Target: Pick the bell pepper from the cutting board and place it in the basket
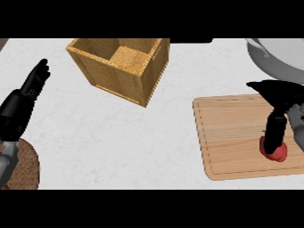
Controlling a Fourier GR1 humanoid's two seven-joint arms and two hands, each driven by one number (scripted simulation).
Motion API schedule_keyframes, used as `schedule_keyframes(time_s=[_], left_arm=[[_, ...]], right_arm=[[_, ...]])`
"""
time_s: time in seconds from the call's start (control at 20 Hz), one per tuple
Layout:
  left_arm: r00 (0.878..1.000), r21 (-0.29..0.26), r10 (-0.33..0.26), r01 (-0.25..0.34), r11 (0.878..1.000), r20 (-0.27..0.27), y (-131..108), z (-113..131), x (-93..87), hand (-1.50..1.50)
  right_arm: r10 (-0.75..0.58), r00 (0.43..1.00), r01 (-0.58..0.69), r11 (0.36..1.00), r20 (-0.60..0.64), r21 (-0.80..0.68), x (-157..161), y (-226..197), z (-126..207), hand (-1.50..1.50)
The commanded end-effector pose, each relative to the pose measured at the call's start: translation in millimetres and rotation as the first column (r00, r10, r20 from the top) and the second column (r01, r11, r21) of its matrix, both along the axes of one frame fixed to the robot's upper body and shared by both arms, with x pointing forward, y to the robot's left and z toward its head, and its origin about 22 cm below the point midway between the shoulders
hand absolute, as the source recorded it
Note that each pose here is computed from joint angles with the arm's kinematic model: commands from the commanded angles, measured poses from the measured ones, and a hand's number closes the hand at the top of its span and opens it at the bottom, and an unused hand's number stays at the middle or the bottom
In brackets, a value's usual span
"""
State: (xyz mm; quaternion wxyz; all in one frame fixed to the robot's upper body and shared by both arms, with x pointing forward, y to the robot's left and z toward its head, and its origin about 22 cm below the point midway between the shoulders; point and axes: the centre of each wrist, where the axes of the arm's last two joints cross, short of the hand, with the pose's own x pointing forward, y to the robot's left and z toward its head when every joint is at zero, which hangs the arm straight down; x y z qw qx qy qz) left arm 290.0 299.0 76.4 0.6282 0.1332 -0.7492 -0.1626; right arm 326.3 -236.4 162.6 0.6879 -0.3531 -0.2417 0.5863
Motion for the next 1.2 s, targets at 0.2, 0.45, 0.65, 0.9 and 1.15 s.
schedule_keyframes(time_s=[0.2,0.45,0.65,0.9,1.15], left_arm=[[1.0,0.006,0.002,-0.002,1.0,-0.001,4,-9,-5.2,0.0],[1.0,-0.003,-0.012,0.012,1.0,-0.003,-18,4,-4.1,0.0],[1.0,-0.001,-0.01,0.01,1.0,0.005,-11,7,10.5,0.0],[1.0,0.009,0.003,-0.003,1.0,-0.006,0,5,-13.2,0.0],[1.0,-0.012,-0.005,0.005,1.0,0.009,-6,-7,-20.3,0.0]], right_arm=[[-0.091,0.995,0.085,0.989,-0.045,-0.123,-19,-13,-42,-1.5],[-0.101,0.994,0.096,0.986,-0.031,-0.14,-24,-11,-41,-1.5],[-0.056,0.998,0.055,0.989,-0.005,-0.134,-26,-26,-55,-1.5],[-0.075,0.997,0.075,0.988,0.008,-0.131,-51,-27,-58,-1.5],[-0.093,0.996,0.094,0.991,0.015,-0.099,-36,-21,-80,-1.5]])
